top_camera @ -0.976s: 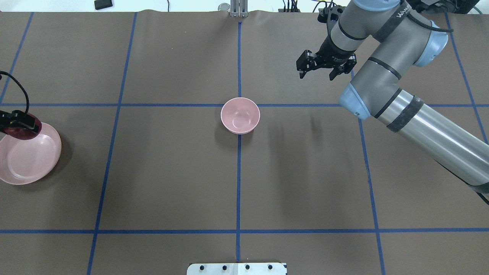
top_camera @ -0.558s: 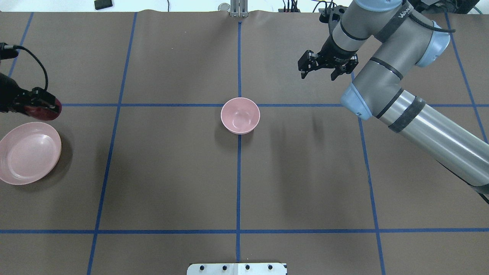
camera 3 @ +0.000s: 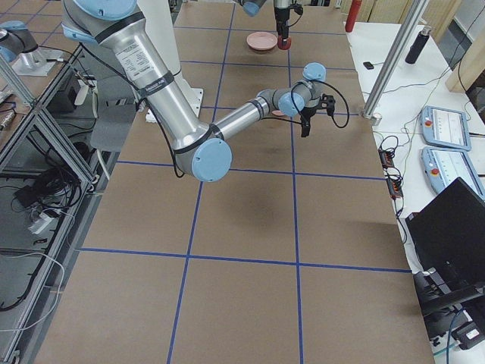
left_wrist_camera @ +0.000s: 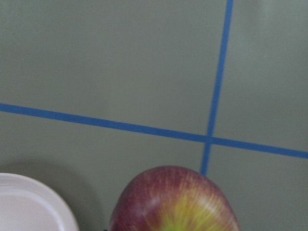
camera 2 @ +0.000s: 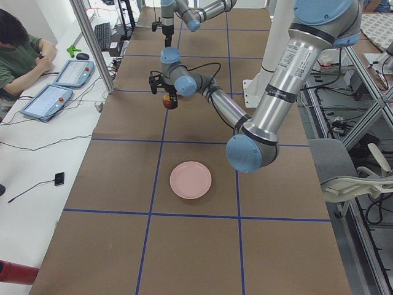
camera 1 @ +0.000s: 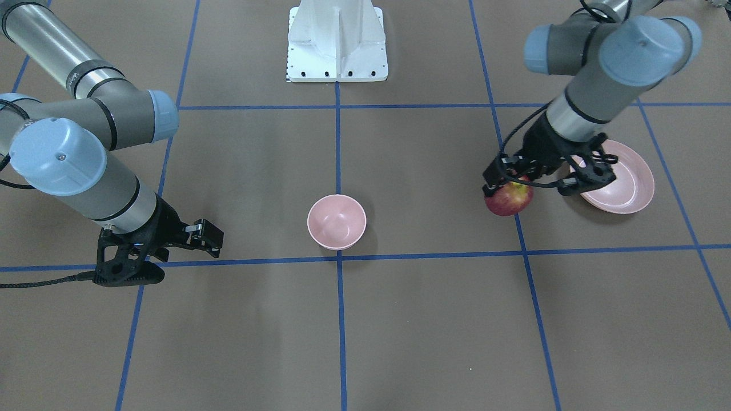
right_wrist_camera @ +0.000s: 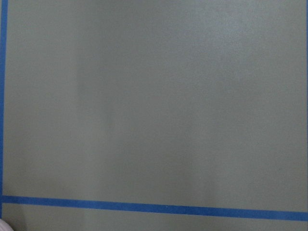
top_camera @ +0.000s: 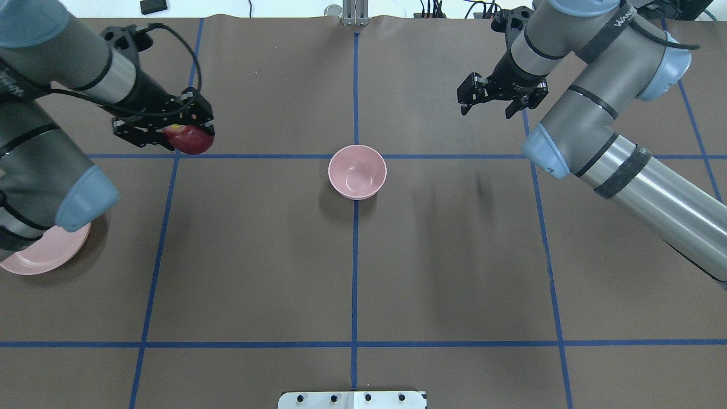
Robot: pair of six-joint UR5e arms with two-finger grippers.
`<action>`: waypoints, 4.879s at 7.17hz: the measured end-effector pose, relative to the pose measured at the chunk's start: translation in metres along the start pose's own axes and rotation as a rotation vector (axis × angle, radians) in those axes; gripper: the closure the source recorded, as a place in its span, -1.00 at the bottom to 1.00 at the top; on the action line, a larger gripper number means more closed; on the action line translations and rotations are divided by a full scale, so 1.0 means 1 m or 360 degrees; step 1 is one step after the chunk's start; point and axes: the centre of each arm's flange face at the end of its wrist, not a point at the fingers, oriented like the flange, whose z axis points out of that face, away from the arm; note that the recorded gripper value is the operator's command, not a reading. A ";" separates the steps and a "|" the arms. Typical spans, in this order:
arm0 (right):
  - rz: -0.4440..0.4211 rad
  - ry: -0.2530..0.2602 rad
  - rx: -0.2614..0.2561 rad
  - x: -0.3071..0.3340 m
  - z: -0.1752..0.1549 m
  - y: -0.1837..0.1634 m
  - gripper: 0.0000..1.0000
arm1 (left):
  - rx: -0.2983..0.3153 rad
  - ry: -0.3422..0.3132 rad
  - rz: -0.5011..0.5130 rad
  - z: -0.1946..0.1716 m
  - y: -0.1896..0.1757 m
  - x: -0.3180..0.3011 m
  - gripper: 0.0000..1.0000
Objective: Move apple from plate to bowl
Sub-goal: 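Lift the red apple and carry it over the pink bowl with the left gripper, then lower the red apple into the pink bowl with the left gripper, then open the left gripper and raise it off the apple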
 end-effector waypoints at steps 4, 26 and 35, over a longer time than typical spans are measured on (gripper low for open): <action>0.0015 0.0012 0.0022 0.028 -0.009 0.002 -1.00 | 0.0019 -0.0026 -0.0112 0.053 0.055 0.177 1.00; 0.0019 0.0019 0.0026 0.036 -0.011 0.003 -1.00 | 0.0077 -0.0111 -0.0064 0.172 0.090 0.214 -0.96; 0.0025 0.0093 0.0188 0.075 -0.034 0.023 -1.00 | 0.0233 -0.0184 0.0303 0.061 0.069 0.117 -0.97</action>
